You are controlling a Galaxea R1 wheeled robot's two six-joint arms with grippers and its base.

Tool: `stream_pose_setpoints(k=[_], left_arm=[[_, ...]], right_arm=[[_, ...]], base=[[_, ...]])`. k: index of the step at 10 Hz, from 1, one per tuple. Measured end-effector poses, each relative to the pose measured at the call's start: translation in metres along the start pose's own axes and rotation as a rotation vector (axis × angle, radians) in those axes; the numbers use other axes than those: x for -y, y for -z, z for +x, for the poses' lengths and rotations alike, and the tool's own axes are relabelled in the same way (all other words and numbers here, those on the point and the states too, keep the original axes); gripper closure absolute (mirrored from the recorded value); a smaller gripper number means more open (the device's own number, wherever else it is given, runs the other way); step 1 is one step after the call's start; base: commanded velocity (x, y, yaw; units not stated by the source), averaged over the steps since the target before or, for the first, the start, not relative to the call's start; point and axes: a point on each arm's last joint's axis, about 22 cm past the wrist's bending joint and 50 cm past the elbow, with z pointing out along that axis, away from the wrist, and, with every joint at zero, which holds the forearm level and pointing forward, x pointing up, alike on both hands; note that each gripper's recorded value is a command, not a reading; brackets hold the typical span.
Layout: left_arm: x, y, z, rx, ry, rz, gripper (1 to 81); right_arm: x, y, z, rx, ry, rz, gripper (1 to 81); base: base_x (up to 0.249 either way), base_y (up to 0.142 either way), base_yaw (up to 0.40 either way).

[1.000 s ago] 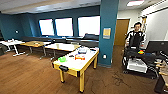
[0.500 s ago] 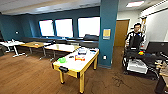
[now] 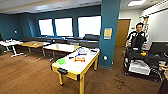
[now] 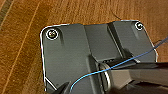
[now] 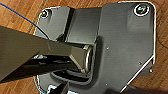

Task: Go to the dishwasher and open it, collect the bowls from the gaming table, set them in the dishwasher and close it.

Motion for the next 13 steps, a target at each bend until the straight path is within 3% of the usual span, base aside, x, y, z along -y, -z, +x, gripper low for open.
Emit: stream_pose_setpoints(k=[5,7,10,13], left_arm=[[0.0,-0.001,0.007,-0.008,-0.002,0.0,1.0],[-0.008,-0.002,0.002,-0.003,0.001,-0.01,1.0],[0.006,0.001,0.006,-0.007,-0.003,0.008,1.0],[0.002,0.0,0.005,-0.007,-0.001,0.003,1.0]], right_arm=[[0.001,-0.001,0.005,-0.005,0.002,0.001,1.0],[-0.006,0.002,-0.003,0.005,0.0,-0.009,1.0],[0.008,-0.002,0.004,-0.006,0.0,0.01,1.0],[0.004,-0.001,0.0,0.0,0.0,0.004,1.0]], base=[[0.147,0.047,0.0],[0.122,0.135,0.0],[0.117,0.16,0.0],[0.117,0.145,0.0]])
